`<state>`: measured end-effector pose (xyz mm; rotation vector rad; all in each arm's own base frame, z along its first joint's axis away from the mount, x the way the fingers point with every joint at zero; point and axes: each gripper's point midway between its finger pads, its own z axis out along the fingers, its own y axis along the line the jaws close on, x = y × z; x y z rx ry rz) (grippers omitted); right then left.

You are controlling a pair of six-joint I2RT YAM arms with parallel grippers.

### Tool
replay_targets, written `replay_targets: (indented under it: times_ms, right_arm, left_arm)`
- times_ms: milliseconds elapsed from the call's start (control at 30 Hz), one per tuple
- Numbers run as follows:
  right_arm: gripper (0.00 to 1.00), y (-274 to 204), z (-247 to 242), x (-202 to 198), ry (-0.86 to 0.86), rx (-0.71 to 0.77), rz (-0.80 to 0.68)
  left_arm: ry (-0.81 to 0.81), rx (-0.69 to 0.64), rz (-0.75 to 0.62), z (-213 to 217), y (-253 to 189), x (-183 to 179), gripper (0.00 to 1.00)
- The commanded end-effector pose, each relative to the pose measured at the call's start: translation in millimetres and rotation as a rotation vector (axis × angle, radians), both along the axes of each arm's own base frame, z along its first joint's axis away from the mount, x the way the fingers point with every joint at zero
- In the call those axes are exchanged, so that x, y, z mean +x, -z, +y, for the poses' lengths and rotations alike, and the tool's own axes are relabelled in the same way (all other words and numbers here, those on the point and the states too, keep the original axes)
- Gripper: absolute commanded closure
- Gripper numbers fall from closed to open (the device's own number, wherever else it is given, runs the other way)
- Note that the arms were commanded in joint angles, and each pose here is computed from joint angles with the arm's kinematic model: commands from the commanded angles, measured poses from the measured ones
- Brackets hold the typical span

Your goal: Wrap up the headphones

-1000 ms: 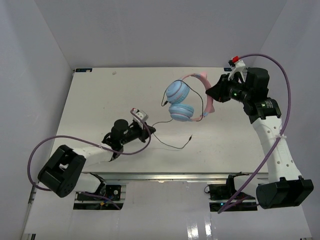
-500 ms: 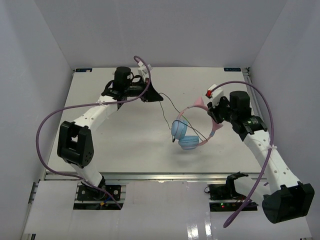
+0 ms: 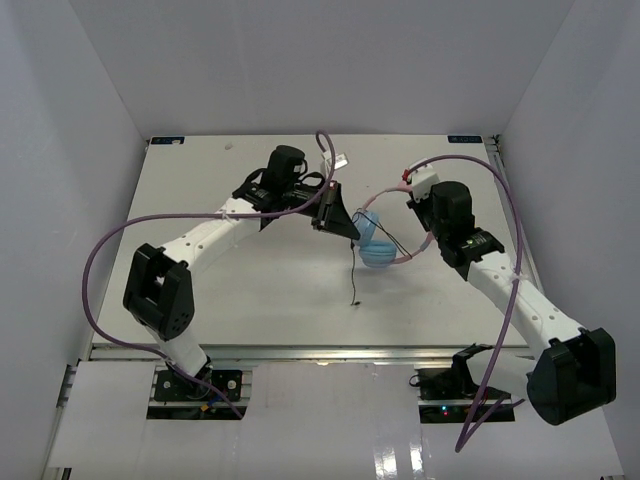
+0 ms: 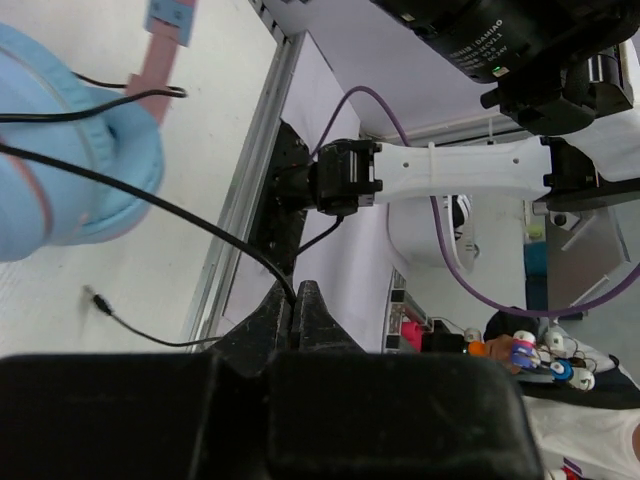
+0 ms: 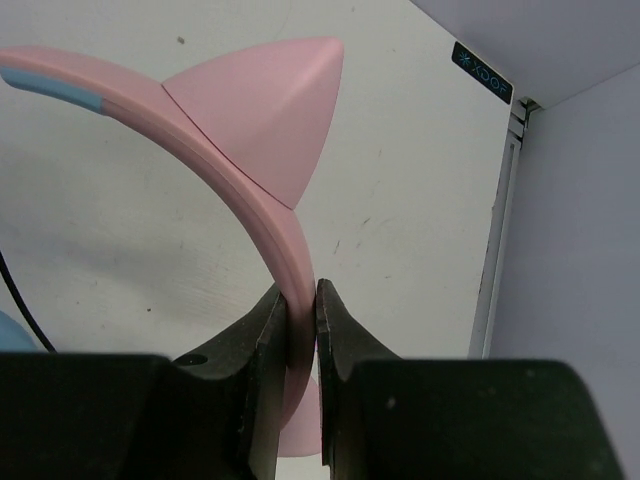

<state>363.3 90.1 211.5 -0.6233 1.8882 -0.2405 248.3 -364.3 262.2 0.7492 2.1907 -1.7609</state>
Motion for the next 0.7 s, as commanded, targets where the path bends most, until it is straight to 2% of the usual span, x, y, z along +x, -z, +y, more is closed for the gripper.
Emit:
replay_targets:
  times_ms: [0, 133, 267, 333, 400, 433, 500, 567, 667]
  right_arm:
    - [0.92, -54.2, 13.9, 26.8, 0.12, 0.175, -0.172]
    - [0.92, -50.0, 38.9, 29.3, 0.108, 0.366, -0.097]
    - [0.92, -44.6, 52.0, 28.0, 0.091, 0.466, -0.017]
    - [0.92, -47.9, 57.8, 27.7, 0.07, 0.514, 0.026]
    - [0.92, -47.2, 58.1, 29.2, 0.061, 0.553, 0.065]
    - [0.92, -46.9, 58.6, 29.6, 0.058, 0.574, 0.085]
    - [0.92, -45.7, 56.3, 33.4, 0.066, 0.609, 0.109]
    - [0.92, -45.0, 64.1, 34.0, 0.036, 0.67, 0.176]
    - [0.92, -46.0, 64.6, 35.7, 0.021, 0.737, 0.245]
  left_arm:
    - [-0.003, -0.026, 0.048, -30.5, -19.2, -5.4, 1.0]
    - [-0.137, -0.08, 0.096, -50.3, -31.2, 18.3, 1.0]
    - [-0.251, -0.061, 0.094, -59.2, -23.1, 43.0, 0.98]
    - [-0.269, -0.041, 0.09, -61.1, -16.0, 42.7, 0.81]
    - [-0.264, -0.026, 0.071, -64.6, -15.8, 35.7, 0.5]
    - [-0.255, -0.024, 0.053, -67.5, -19.1, 30.1, 0.4]
    - [-0.233, -0.03, 0.013, -74.0, -30.0, 20.8, 0.26]
    - [-0.21, -0.025, -0.081, -80.3, -49.4, 4.8, 0.04]
    - [-0.221, 0.048, -0.142, -72.9, -46.6, -11.3, 0.02]
